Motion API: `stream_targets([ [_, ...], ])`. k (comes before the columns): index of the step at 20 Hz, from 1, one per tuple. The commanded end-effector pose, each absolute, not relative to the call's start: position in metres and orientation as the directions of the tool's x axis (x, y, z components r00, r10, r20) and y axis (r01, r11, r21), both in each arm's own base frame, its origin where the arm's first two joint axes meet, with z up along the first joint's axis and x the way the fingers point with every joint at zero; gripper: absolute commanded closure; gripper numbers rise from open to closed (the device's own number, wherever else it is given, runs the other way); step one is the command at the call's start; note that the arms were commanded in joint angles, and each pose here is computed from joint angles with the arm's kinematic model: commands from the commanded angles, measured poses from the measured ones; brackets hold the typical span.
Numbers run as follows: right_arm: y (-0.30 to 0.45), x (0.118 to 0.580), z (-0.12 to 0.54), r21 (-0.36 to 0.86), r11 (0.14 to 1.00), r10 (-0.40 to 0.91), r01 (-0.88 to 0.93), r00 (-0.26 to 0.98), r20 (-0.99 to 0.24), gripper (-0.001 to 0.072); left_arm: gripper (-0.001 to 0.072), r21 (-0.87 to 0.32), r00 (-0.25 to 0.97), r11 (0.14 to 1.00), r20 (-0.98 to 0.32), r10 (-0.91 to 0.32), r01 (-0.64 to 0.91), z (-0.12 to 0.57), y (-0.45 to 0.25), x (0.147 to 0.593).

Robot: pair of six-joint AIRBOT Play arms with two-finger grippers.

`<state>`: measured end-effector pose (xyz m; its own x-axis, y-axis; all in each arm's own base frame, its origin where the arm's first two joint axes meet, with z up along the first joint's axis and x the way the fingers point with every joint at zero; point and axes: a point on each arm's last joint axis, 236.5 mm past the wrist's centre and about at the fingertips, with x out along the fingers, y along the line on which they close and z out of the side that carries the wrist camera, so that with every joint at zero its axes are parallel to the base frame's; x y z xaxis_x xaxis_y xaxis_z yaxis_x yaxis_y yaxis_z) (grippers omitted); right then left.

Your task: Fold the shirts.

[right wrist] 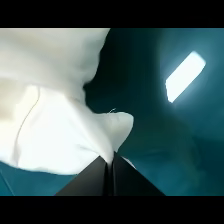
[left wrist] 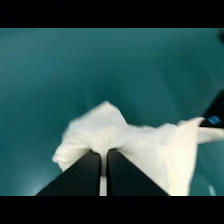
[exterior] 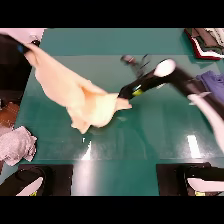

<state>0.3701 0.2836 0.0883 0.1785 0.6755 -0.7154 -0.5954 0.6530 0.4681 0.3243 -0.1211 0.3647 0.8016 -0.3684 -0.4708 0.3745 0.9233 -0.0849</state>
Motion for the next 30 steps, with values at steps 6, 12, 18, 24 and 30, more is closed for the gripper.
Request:
stream_targets([
  [6,0.154,0.357,0.345,0.221,0.8,0.598,-0.557,0.719,-0.354,0.0698,0.0681,-0.165,0.732,0.719,0.026,-0.681,0.675,0.505,-0.19,0.287],
  [12,0.195,0.311,0.296,0.342,0.714,0.685,-0.611,0.507,-0.523,0.0696,0.0681,-0.07,0.701,0.831,-0.5,-0.508,0.552,0.364,-0.161,0.329],
  [18,0.279,0.237,0.164,0.478,0.571,0.723,-0.667,0.133,-0.678,0.0191,0.0681,0.02,0.547,0.908,-0.803,-0.235,0.419,0.245,-0.11,0.344],
  [24,0.234,0.286,0.129,0.5,0.702,0.673,-0.507,0.245,-0.697,0.0161,0.068,0.023,0.528,0.911,-0.821,-0.218,0.412,0.233,-0.107,0.345],
  [30,0.137,0.333,0.013,0.546,0.821,0.57,-0.166,0.176,-0.803,0.0163,0.068,0.005,0.528,0.915,-0.818,-0.228,0.404,0.234,-0.109,0.345],
])
